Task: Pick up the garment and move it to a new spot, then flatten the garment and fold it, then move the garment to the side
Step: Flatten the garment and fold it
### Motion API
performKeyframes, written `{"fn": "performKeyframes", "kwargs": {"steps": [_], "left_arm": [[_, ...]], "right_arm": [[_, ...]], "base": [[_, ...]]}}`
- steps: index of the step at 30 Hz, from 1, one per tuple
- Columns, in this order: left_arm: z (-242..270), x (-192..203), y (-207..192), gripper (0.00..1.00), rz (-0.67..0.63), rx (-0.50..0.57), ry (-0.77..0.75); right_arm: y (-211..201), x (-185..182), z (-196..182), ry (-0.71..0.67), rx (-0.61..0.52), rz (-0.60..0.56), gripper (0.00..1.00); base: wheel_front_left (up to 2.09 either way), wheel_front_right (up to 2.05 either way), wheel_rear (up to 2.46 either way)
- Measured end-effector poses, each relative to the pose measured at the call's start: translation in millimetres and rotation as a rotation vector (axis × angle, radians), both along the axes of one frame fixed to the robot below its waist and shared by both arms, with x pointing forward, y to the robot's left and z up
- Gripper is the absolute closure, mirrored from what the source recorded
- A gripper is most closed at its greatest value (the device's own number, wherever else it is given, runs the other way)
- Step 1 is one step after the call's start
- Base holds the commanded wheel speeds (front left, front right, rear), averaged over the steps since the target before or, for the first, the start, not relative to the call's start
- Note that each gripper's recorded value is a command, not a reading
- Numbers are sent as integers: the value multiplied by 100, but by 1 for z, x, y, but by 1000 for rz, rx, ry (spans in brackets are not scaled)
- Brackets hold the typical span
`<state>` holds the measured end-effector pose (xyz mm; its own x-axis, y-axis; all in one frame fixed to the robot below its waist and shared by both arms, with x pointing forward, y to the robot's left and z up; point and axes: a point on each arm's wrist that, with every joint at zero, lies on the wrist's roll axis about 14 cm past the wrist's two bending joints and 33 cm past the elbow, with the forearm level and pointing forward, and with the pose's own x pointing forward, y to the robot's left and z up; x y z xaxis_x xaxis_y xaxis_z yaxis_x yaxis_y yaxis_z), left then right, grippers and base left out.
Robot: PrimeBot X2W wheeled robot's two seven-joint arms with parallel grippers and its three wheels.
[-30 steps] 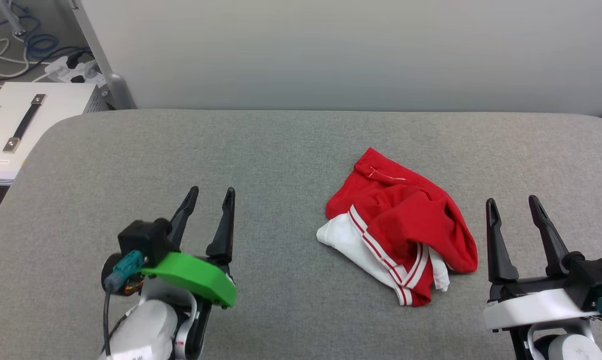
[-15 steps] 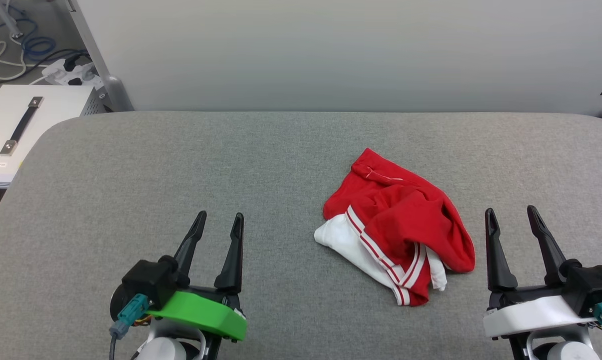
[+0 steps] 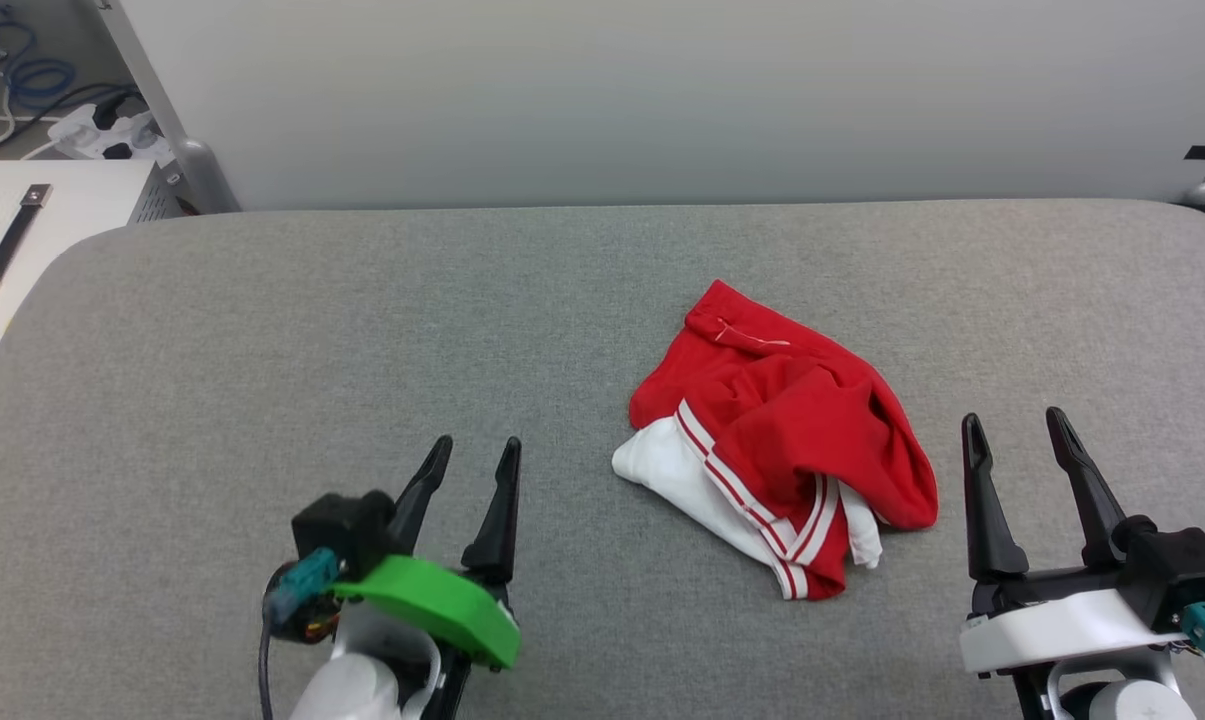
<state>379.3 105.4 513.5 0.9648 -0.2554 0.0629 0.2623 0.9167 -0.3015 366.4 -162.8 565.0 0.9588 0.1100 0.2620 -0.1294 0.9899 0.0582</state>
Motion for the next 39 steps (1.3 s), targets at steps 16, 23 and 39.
{"fn": "performKeyframes", "kwargs": {"steps": [16, 23, 39], "left_arm": [[-66, 44, -68, 0, -259, 201, 584], [-98, 57, -81, 0, -297, 242, 666], [-136, 61, -94, 100, -363, 322, 702]], "right_arm": [[-8, 20, -18, 51, -7, -25, 0], [-18, 27, -30, 87, -11, -56, 0], [-27, 34, -41, 116, -10, -82, 0]], "base": [[0, 0, 0], [0, 0, 0], [0, 0, 0]]}}
